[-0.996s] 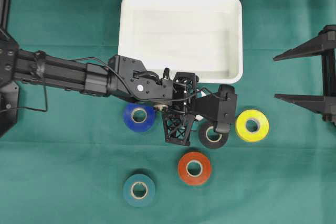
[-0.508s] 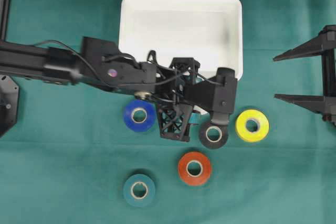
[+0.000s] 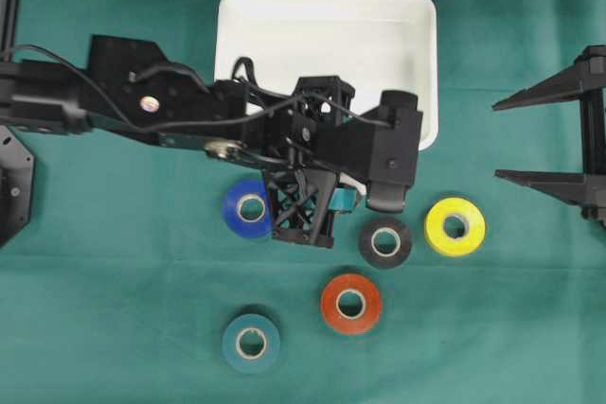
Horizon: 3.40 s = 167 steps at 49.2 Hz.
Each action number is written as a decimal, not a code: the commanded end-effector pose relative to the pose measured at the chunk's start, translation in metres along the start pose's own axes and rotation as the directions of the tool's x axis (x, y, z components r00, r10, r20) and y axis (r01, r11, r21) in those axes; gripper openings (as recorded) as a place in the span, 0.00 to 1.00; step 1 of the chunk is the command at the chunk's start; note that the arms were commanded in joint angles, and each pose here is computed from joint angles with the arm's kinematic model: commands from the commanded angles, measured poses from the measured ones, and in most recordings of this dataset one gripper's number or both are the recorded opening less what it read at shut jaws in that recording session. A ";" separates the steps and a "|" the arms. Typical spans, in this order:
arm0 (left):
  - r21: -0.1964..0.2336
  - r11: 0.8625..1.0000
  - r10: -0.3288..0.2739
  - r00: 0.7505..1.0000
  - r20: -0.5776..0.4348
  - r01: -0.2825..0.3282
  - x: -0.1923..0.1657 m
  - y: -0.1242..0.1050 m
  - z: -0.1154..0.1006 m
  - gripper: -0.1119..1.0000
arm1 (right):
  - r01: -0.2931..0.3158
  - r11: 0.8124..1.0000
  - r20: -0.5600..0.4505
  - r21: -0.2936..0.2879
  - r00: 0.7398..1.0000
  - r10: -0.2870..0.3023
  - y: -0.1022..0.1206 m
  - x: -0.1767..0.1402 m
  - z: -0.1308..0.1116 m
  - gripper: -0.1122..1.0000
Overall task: Pick up the tape from a random location and place it into the white case.
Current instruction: 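Spread the left fingers inside the core and lift the white roll, then carry the white roll with the left gripper over the white tray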
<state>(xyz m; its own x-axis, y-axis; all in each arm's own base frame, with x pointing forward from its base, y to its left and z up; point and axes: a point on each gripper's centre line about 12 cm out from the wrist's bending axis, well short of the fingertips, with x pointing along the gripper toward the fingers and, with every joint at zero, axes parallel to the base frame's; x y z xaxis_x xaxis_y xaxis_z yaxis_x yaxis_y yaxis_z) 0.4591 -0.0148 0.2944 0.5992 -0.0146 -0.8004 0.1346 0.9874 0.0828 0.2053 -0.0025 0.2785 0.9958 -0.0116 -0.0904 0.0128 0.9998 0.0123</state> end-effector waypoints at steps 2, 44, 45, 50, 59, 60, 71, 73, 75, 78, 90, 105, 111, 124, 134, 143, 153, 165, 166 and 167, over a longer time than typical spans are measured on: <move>0.003 1.000 0.013 0.996 0.093 -0.013 -0.042 0.002 0.021 0.32 | 0.001 1.000 0.021 0.000 1.000 -0.001 0.000 0.002 0.010 0.92; 0.003 1.000 0.016 0.994 0.104 -0.016 -0.075 0.004 0.032 0.32 | 0.001 1.000 0.014 0.000 1.000 -0.001 0.000 0.003 0.008 0.92; 0.003 1.000 0.016 0.994 0.106 -0.017 -0.075 0.004 0.032 0.32 | 0.001 1.000 0.014 0.000 1.000 -0.001 0.000 0.003 0.008 0.92; 0.003 1.000 0.016 0.995 0.103 -0.016 -0.075 0.004 0.032 0.32 | 0.001 1.000 0.014 0.000 1.000 -0.001 0.000 0.003 0.008 0.92; 0.004 1.000 0.017 0.994 0.104 -0.018 -0.075 0.004 0.032 0.32 | 0.001 1.000 0.014 0.000 1.000 -0.001 0.000 0.003 0.008 0.92; 0.002 1.000 0.017 0.994 0.104 -0.017 -0.075 0.004 0.032 0.32 | 0.001 1.000 0.014 0.000 1.000 -0.001 0.000 0.003 0.008 0.92; 0.004 1.000 0.017 0.995 0.103 -0.017 -0.075 0.004 0.032 0.32 | 0.001 1.000 0.014 0.000 1.000 -0.001 0.000 0.003 0.008 0.92; 0.002 1.000 0.017 0.995 0.103 -0.017 -0.075 0.004 0.032 0.32 | 0.001 1.000 0.015 0.000 1.000 -0.001 0.000 0.003 0.008 0.92; 0.001 1.000 0.016 0.995 0.103 -0.016 -0.075 0.004 0.032 0.32 | 0.001 1.000 0.014 0.000 1.000 -0.001 0.000 0.003 0.008 0.92; 0.001 1.000 0.016 0.994 0.104 -0.016 -0.075 0.004 0.032 0.32 | 0.001 1.000 0.015 0.000 1.000 -0.001 0.000 0.003 0.008 0.92; 0.001 1.000 0.016 0.995 0.103 -0.016 -0.076 0.004 0.031 0.32 | 0.001 1.000 0.014 0.000 1.000 -0.001 0.000 0.003 0.008 0.92; 0.002 1.000 0.017 0.995 0.101 -0.017 -0.075 0.004 0.031 0.32 | 0.001 1.000 0.012 -0.001 1.000 -0.001 0.000 0.003 0.008 0.92; 0.000 1.000 0.017 0.995 0.103 -0.017 -0.076 0.004 0.031 0.32 | 0.001 1.000 0.009 -0.001 1.000 -0.001 0.000 0.003 0.008 0.92; -0.041 0.998 0.050 0.995 0.083 -0.047 -0.071 0.027 0.024 0.32 | 0.001 1.000 0.011 -0.003 1.000 -0.001 0.000 0.003 0.009 0.92; -0.109 0.989 0.109 0.992 0.067 -0.101 -0.073 0.066 0.015 0.32 | 0.001 1.000 0.011 -0.003 1.000 -0.001 0.000 0.003 0.009 0.92; -0.174 0.973 0.161 0.986 0.045 -0.151 -0.075 0.102 0.003 0.32 | 0.001 1.000 0.009 -0.003 1.000 -0.001 0.000 0.003 0.009 0.92; -0.194 0.964 0.190 0.981 0.033 -0.180 -0.076 0.121 -0.004 0.32 | 0.001 1.000 0.006 -0.004 1.000 -0.001 0.000 0.003 0.008 0.92; -0.194 0.964 0.189 0.982 0.029 -0.180 -0.075 0.121 -0.004 0.32 | 0.001 1.000 0.008 -0.008 1.000 -0.001 0.000 0.003 0.008 0.92; -0.194 0.964 0.189 0.982 0.029 -0.180 -0.075 0.121 -0.004 0.32 | 0.001 1.000 0.006 -0.008 1.000 -0.001 0.000 0.003 0.008 0.92; -0.194 0.964 0.188 0.982 0.027 -0.179 -0.075 0.121 -0.005 0.32 | 0.001 1.000 0.008 -0.008 1.000 -0.001 0.000 0.003 0.008 0.92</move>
<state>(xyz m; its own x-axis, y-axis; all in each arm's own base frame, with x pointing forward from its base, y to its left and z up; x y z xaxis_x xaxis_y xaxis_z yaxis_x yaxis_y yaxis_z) 0.4329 0.1074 0.3434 0.6013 0.1566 -0.7836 -0.1244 0.9870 0.1018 0.2060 -0.0021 0.2758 0.9940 -0.0098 -0.1087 0.0107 0.9999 0.0078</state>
